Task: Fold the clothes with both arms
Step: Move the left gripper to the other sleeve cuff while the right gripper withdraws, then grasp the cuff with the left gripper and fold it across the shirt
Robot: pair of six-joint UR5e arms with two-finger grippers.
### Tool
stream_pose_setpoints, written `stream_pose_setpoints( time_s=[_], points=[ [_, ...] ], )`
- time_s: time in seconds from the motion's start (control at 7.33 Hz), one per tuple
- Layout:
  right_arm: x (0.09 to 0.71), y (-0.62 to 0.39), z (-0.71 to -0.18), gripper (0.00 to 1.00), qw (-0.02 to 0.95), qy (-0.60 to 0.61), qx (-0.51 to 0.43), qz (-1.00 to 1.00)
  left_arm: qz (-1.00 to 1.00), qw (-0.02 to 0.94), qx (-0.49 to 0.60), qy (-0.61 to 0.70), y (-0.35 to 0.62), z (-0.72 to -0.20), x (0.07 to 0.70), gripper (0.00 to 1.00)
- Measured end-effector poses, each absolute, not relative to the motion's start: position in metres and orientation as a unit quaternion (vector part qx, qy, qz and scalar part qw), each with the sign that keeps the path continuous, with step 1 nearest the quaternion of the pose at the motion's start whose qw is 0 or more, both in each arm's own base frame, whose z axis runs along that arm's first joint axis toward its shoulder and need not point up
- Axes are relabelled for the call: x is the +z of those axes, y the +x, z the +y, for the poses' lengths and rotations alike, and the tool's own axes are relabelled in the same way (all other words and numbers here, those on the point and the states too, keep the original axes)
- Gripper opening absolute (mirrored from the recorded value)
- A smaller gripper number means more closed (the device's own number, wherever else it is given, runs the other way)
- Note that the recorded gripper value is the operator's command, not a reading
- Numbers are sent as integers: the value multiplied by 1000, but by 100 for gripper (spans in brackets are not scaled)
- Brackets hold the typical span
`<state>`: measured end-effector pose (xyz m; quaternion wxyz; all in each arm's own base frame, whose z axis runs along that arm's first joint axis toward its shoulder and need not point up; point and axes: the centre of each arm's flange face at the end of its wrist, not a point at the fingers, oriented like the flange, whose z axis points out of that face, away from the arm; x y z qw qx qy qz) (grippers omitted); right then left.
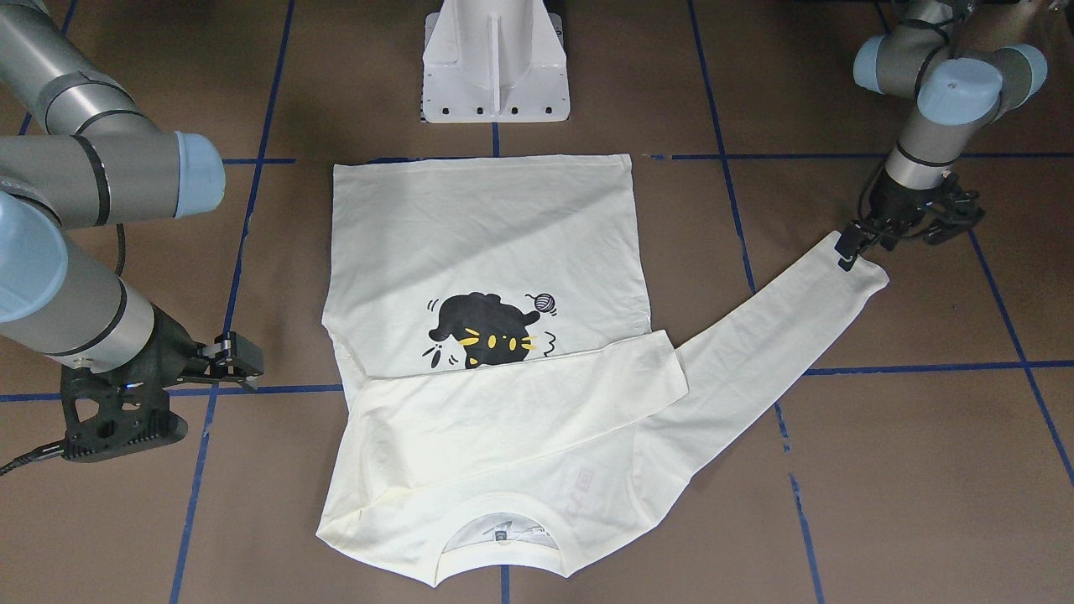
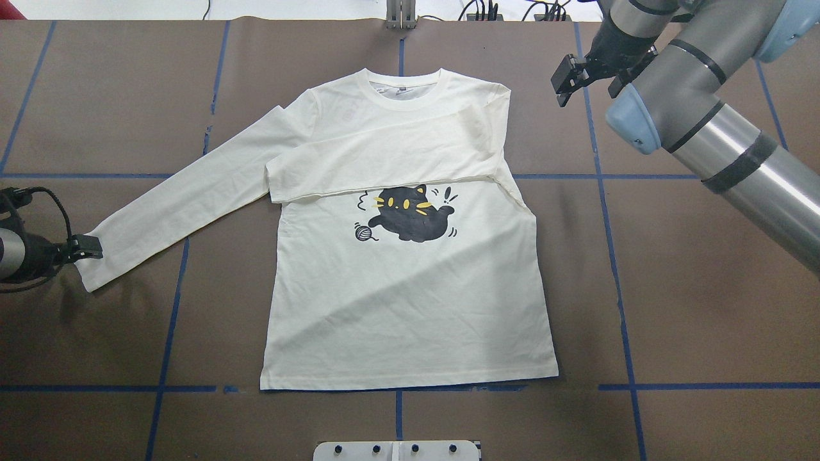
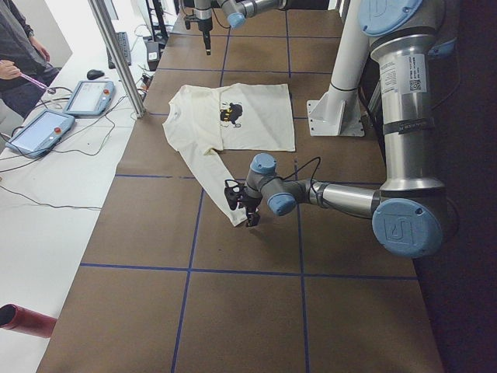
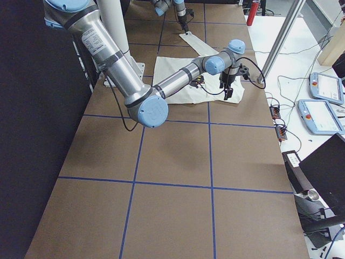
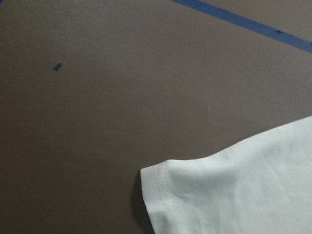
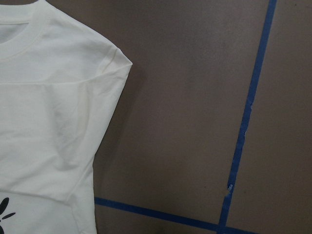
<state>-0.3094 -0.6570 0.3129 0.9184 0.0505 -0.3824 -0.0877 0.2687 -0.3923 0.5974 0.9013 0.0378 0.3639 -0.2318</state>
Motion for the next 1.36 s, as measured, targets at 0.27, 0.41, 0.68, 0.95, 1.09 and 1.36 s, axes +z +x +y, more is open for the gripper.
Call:
stream_pose_setpoints(
  time_s=[0.27,0.41,0.68,0.95,1.09,1.36],
  points=[
    [312,-310,-657,100,918,51,-88,-382,367,900,-233,38,269,-392,597,37],
    [312,-310,-657,100,918,51,-88,-383,368,899,-233,38,269,-393,596,34],
    [311,-310,-657,100,918,51,-88,-383,371,898,-232,36,274,-393,593,23],
    [311,-310,-657,100,918,51,-88,-383,379,893,-242,29,284,-393,585,0],
    [311,-310,-657,100,918,51,-88,-383,386,890,-242,27,289,-393,577,0],
    [312,-308,-657,100,918,50,-88,-384,401,885,-236,25,292,-392,557,0]
  ],
)
